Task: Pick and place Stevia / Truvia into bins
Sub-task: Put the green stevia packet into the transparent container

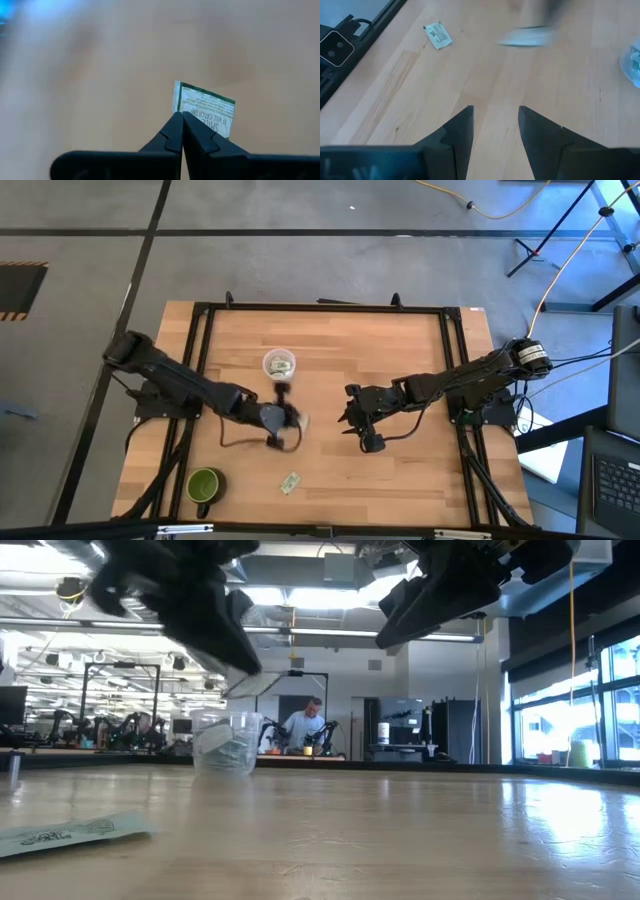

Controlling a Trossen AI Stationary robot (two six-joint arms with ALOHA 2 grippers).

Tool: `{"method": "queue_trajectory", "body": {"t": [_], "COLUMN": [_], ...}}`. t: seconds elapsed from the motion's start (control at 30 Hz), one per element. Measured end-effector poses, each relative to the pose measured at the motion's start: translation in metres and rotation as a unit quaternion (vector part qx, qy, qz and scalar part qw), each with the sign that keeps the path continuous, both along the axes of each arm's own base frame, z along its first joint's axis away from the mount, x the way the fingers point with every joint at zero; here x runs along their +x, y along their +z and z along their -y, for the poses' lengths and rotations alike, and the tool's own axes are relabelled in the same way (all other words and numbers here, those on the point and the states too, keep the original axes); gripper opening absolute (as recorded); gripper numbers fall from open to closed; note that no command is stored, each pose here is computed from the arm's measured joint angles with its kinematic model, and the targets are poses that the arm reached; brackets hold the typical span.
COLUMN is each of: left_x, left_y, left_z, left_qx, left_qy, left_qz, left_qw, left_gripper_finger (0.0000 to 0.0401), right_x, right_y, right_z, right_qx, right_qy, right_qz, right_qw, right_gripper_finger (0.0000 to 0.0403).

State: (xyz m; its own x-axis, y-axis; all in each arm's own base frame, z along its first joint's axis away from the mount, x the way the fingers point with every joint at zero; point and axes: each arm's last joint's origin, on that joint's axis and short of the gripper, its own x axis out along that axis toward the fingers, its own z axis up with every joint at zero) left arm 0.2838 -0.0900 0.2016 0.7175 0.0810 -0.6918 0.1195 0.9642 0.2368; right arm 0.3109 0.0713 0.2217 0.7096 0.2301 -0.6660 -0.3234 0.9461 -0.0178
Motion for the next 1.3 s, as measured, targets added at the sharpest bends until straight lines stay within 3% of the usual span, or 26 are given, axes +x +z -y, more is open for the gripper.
{"method": "queue_trajectory", "body": {"t": [0.1, 0.2, 0.3, 0.43, 0.77, 1.07, 1.3], "left_x": [-0.016, -0.030, -0.038, -0.041, -0.050, -0.052, -0.048], "left_y": [0.019, 0.032, 0.041, 0.037, 0.006, 0.001, -0.012], "left_z": [-0.017, -0.036, -0.055, -0.082, -0.116, -0.120, -0.125], "left_qx": [0.094, 0.130, 0.125, 0.084, 0.032, 0.032, 0.065], "left_qy": [0.120, 0.218, 0.276, 0.325, 0.346, 0.356, 0.352], "left_qz": [0.023, 0.041, 0.046, 0.027, -0.050, -0.051, -0.086], "left_qw": [0.988, 0.966, 0.952, 0.942, 0.936, 0.933, 0.930], "left_gripper_finger": [0.0001, 0.0002, 0.0002, 0.0001, 0.0002, 0.0002, 0.0003], "right_x": [0.000, 0.000, 0.000, 0.000, -0.001, -0.001, -0.001], "right_y": [0.000, 0.000, 0.000, 0.000, -0.001, -0.001, -0.001], "right_z": [0.000, 0.000, 0.000, 0.000, 0.000, 0.000, 0.000], "right_qx": [-0.001, -0.001, -0.002, -0.008, -0.010, -0.011, -0.010], "right_qy": [0.001, 0.001, 0.002, 0.007, 0.008, 0.009, 0.008], "right_qz": [0.000, 0.000, 0.001, 0.003, -0.002, -0.003, -0.004], "right_qw": [1.000, 1.000, 1.000, 1.000, 1.000, 1.000, 1.000], "right_gripper_finger": [0.0158, 0.0158, 0.0158, 0.0158, 0.0158, 0.0158, 0.0158]}}
